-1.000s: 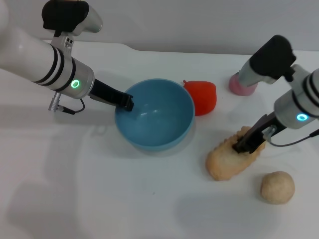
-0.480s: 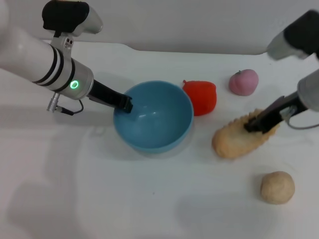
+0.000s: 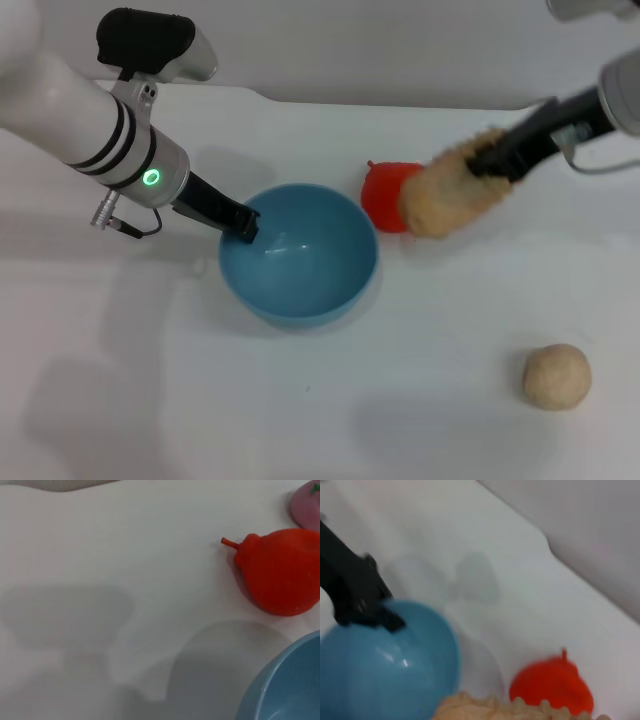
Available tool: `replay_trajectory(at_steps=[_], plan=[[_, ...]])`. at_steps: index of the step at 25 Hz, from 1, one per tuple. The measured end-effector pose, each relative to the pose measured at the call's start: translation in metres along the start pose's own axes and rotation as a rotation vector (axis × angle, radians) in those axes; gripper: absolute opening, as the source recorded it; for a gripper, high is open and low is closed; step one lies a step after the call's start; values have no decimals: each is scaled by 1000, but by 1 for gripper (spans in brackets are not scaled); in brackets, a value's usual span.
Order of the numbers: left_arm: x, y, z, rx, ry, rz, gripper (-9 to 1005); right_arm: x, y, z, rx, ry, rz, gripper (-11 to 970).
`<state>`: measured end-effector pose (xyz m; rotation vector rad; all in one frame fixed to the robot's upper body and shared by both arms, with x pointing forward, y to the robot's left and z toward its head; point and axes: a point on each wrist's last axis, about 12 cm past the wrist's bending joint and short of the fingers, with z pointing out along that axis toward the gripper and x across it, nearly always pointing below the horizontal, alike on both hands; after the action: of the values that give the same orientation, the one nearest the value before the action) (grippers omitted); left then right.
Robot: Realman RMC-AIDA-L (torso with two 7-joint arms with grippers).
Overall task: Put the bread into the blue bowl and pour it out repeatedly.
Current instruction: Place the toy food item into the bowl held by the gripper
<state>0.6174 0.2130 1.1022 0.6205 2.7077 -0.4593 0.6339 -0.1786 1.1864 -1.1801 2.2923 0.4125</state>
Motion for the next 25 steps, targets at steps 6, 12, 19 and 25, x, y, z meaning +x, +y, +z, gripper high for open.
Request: replay_trajectory(at_steps=[6, 12, 19, 25], plan=[[-4, -12, 6, 22, 30, 2, 0, -35, 24, 3, -68, -54, -188, 76], [-8, -20, 9, 50, 47, -2, -1, -45, 48, 24, -98, -7, -351, 73], [-12, -28, 8, 101, 41, -6, 0, -40, 64, 49, -124, 8, -383, 69], [-13, -29, 7, 107, 36, -4, 0, -34, 66, 56, -119, 23, -379, 70]])
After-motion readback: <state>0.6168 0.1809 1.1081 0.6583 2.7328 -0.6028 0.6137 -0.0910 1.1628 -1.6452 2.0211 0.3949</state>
